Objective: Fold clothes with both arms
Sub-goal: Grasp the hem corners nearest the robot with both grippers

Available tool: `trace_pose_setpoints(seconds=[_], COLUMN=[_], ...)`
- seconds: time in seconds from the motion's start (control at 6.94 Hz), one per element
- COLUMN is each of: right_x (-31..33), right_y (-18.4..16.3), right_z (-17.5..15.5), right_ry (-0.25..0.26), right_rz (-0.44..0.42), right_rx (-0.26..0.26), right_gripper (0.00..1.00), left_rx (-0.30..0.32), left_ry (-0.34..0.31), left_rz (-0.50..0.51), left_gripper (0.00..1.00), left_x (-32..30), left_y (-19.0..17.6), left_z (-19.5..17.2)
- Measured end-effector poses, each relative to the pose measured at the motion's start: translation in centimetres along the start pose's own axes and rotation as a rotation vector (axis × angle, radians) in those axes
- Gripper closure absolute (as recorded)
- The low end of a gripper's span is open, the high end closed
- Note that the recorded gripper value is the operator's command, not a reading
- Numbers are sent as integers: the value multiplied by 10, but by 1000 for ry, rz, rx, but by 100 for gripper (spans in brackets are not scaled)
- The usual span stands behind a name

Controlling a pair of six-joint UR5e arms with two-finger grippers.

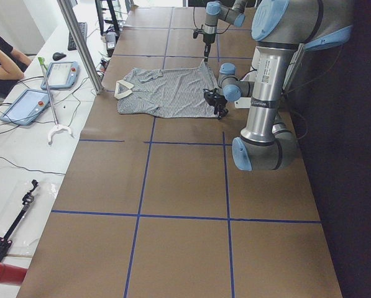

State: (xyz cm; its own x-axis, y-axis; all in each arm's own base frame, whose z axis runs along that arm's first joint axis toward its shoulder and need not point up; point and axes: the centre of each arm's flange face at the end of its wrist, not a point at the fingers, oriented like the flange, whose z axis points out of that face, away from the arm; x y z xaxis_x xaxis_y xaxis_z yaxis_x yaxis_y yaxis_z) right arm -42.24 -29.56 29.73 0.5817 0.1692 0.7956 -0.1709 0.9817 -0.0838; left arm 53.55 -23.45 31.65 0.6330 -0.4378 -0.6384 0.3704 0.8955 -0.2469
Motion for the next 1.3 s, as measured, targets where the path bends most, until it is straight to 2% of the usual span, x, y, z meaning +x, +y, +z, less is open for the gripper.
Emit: trace_pose_setpoints(seconds=[0.43,0.72,1.01,1.3], right_x=[0,2,8,26], right_y=[0,2,12,34], right_z=[0,-2,-19,-47], right_ry=[1,-3,-26,-46], right_rz=[0,-21,-39,-59], right_rx=[0,-29,-111,-207], right_gripper=[100,100,100,100], left_rx=[-4,-10,-19,-72], left_ry=[7,25,46,81], left_rz=[-1,4,18,59], left_gripper=[100,100,100,100], left_x=[4,6,1,-9], left_y=[2,2,3,31], left_z=[-7,-38,-81,-118])
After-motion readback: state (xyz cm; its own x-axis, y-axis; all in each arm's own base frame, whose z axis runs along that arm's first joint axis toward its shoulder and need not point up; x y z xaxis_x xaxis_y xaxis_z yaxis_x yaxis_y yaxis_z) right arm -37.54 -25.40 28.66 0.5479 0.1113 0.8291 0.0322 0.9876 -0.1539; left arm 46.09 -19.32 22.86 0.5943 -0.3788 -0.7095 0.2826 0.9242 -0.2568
